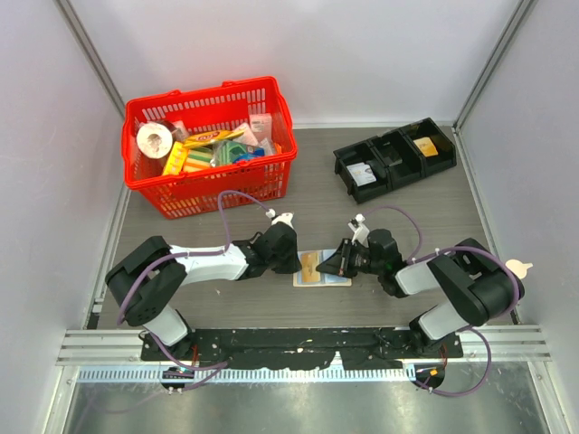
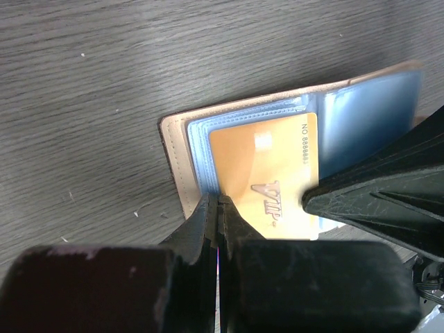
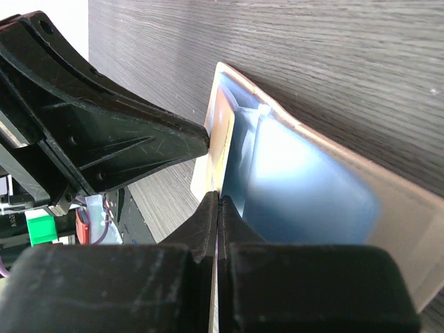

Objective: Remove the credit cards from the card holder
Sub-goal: Remove the credit card from the card holder.

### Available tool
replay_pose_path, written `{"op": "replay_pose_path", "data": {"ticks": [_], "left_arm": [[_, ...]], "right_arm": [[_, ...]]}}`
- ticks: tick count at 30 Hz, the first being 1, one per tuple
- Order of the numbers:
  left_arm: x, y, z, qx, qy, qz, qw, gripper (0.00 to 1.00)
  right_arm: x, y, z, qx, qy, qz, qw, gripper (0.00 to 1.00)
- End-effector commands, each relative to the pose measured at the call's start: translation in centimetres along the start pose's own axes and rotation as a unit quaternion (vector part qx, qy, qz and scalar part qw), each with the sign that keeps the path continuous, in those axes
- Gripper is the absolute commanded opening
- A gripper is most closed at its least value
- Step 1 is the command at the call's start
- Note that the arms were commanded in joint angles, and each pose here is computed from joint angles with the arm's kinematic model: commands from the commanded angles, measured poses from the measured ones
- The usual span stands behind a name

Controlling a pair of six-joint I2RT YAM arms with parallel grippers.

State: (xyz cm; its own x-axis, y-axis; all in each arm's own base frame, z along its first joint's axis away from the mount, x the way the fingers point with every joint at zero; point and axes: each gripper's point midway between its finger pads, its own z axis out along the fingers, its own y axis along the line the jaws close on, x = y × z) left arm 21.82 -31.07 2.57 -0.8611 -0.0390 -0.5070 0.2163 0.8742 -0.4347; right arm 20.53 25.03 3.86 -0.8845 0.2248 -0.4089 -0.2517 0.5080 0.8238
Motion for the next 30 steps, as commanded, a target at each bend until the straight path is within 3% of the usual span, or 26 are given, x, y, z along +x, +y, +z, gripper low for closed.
{"op": "replay_pose_path", "data": {"ticks": [1,10,19,30], "left_arm": [[2.1,2.8,-0.2,-0.053,0.033,0.011,0.998,0.00],[1.6,1.8,-0.4,-0.030,0.025,0.007,0.999,0.00],[-1.2,-5.0,-2.1,0.078,-0.013,0.013,0.997,0.09],[1.0,-1.0,0.0,-0.004,0.014,0.007,1.000,0.00]], "right_arm": [[-0.4,-0.1,-0.6,0.008,-0.001,-0.015,1.000,0.01],[-0.3,-1.8,-1.7,0.039,0.012,-0.009,0.999,0.01],[0.1,-1.2,-0.9,0.002,0.025,0.014,1.000,0.01],[-0.6,-0.3,-0.9,-0.013,0.009,0.010,1.000,0.11]]}}
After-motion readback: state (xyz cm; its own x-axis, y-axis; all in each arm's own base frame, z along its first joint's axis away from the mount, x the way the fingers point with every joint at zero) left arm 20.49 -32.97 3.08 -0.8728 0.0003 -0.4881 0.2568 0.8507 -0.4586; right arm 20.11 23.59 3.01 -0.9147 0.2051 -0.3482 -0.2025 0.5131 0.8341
